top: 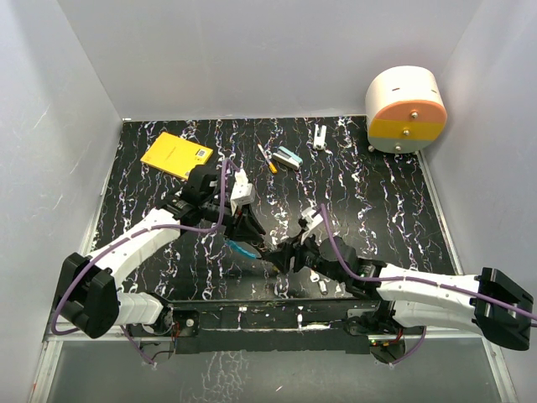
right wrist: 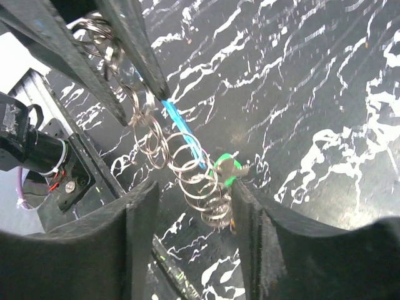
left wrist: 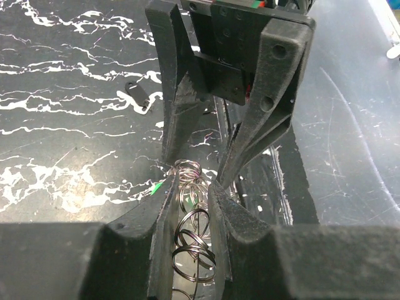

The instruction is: Put the keys on the keyring

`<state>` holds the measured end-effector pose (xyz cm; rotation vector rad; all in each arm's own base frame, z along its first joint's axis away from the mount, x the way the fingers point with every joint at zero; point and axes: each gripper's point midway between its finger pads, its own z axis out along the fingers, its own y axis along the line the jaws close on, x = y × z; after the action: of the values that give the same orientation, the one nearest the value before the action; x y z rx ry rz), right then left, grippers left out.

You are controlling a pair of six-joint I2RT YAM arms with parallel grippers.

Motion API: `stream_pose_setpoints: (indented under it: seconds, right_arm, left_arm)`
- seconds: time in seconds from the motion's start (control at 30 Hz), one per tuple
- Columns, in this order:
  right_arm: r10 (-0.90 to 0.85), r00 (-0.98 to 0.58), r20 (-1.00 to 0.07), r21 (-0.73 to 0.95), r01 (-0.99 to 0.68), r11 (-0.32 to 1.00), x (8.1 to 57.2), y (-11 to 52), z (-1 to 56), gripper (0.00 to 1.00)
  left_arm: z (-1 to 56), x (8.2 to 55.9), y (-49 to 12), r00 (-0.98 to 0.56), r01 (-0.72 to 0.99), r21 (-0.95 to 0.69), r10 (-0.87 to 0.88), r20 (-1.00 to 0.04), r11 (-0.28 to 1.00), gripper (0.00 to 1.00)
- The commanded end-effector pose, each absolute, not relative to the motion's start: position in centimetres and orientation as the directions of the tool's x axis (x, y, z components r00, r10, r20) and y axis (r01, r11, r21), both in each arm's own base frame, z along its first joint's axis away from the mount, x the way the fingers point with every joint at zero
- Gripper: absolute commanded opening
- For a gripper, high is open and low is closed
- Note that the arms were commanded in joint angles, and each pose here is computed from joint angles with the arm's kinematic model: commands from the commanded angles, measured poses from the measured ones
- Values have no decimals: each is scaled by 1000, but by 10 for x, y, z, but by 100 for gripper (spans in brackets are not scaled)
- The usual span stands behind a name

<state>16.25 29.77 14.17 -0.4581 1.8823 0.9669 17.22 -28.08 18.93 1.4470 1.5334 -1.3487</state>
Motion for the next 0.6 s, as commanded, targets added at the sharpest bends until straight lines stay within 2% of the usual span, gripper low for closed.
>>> stream_pose_setpoints:
  seconds: [0.0,0.57]
  right_arm:
    - [196,-304,-932,362,-768,528,167,310,200,58]
    - [162,-230,-960,281,-820,498,170,326,211,58]
  left_arm:
    - [226,161,-285,-215,941,-270,256,-942,-204,0]
    - [260,156,-292,-322,897,-368,208,-924,-245,0]
